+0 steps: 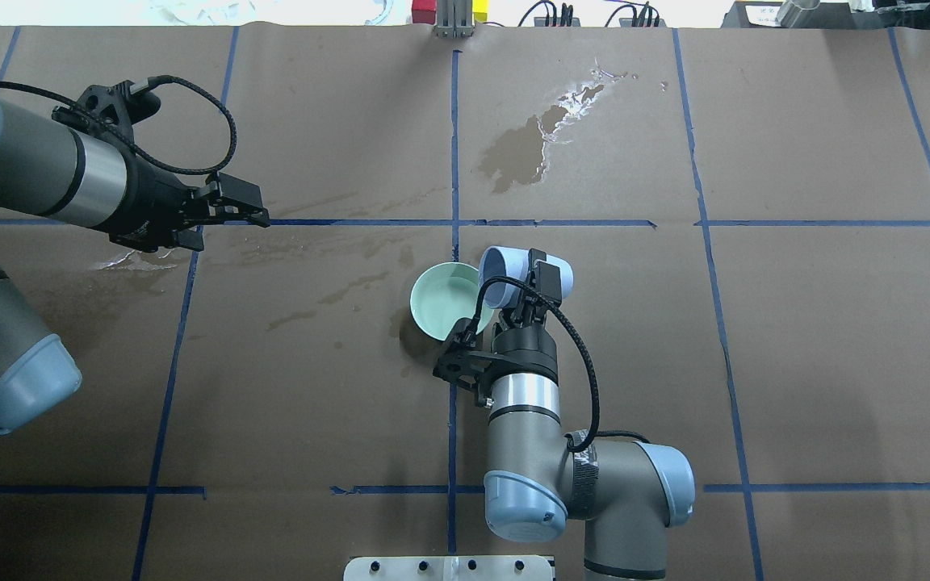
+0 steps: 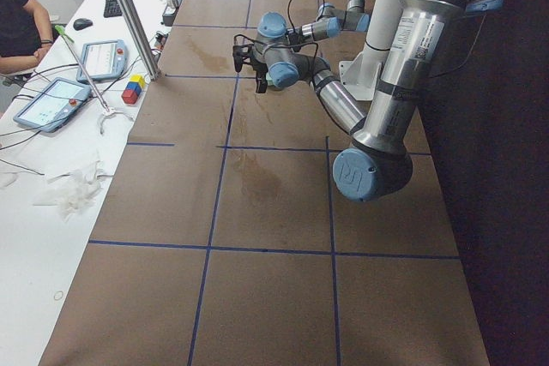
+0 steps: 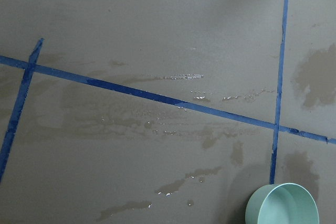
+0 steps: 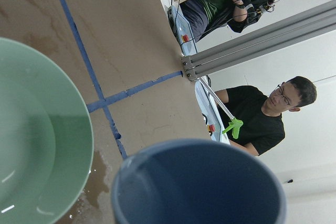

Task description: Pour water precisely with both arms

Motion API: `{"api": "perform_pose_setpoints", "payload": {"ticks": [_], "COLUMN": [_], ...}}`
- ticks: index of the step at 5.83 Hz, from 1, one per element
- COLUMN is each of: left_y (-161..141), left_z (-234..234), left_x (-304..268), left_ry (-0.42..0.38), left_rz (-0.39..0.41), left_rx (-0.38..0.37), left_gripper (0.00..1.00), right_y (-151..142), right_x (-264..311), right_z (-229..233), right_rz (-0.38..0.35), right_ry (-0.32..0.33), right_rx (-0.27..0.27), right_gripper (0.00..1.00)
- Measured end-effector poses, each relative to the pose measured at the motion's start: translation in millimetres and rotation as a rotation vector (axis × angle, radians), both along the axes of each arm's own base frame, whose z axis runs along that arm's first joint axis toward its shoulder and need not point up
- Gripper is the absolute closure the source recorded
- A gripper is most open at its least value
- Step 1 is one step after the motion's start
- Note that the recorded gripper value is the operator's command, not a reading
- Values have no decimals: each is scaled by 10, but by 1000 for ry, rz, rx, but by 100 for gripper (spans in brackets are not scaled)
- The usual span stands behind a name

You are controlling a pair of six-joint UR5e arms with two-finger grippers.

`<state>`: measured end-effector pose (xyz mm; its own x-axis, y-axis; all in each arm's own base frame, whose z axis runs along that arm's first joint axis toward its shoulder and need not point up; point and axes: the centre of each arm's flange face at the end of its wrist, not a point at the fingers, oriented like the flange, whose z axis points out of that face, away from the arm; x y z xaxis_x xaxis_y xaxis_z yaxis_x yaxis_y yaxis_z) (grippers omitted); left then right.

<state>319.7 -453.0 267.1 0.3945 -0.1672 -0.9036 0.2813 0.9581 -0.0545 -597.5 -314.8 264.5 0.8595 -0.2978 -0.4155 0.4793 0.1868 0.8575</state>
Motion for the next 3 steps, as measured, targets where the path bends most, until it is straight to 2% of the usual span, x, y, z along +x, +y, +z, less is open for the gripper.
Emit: {"api": "perform_pose_setpoints", "payload": {"ticks": [3], "left_y": [10], "left_z": [-15], "left_x": [-10], "left_ry": [3], "left_rz": [-1], "left_rx": [2], "left_gripper": [0], "right_y": [11], "right_x": [-18], "right_z": [23], "right_rz": [-39], "right_ry": [138], "right_rx": [28], "right_gripper": [97]}}
